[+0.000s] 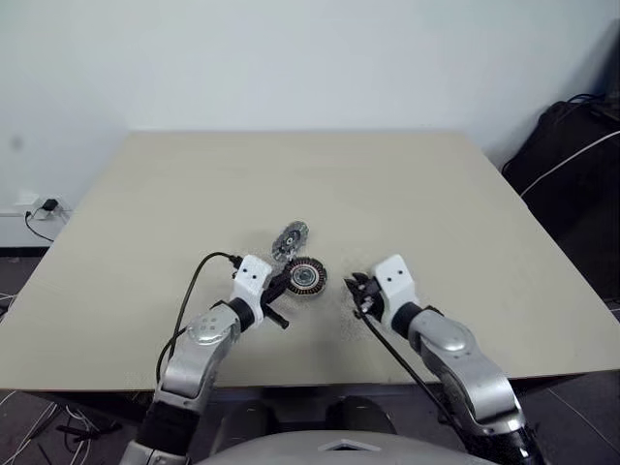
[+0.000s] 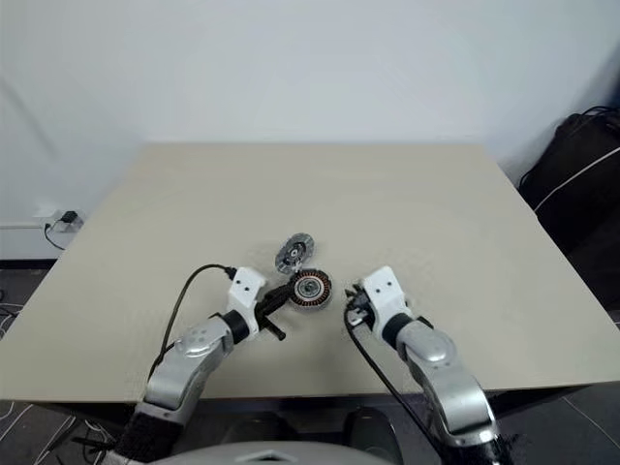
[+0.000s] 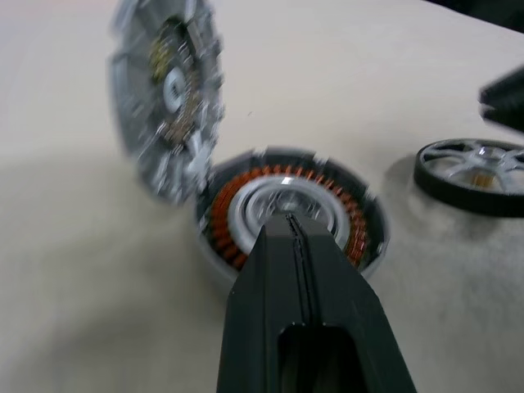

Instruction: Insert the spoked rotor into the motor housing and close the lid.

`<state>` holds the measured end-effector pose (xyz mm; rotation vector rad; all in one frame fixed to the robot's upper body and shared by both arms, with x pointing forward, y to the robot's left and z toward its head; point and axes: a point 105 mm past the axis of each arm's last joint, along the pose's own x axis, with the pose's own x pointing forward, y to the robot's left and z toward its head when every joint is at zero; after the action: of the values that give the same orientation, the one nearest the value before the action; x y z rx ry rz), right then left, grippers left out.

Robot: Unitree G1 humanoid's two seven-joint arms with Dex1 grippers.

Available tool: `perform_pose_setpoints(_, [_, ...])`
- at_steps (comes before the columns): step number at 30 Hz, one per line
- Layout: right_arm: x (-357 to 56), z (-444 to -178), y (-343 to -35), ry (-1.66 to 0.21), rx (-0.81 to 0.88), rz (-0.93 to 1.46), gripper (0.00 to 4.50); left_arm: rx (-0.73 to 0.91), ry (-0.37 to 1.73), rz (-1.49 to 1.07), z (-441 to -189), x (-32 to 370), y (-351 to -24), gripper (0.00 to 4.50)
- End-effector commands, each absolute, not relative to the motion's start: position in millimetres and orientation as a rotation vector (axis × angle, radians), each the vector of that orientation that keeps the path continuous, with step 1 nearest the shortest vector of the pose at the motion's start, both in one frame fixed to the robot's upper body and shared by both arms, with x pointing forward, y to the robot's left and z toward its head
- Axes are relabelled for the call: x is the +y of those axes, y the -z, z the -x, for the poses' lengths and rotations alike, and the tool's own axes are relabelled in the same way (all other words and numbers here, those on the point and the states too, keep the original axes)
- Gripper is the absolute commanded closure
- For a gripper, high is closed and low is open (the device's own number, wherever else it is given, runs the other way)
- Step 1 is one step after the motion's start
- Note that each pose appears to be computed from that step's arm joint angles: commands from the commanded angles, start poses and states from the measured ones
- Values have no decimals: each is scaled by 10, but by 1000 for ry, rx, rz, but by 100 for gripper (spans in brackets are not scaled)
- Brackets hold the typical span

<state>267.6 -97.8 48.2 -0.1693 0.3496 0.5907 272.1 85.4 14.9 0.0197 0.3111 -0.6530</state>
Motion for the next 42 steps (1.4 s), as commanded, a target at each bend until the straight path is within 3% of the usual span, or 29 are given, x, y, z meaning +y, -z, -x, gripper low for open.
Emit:
perform_pose_setpoints(1, [-807,-2762,-588,-638,336,206,445,261,613,-15,-2717,930,-279,450])
perform_pose_setpoints(18, [-427,-3116,-364,-753,492,374,445,275,542,-77,-2448,1021,-68,450])
perform_pose_setpoints(42, [-355,-3257,-304,-743,507,394,445,267,563,-27,-2438,914,-84,450])
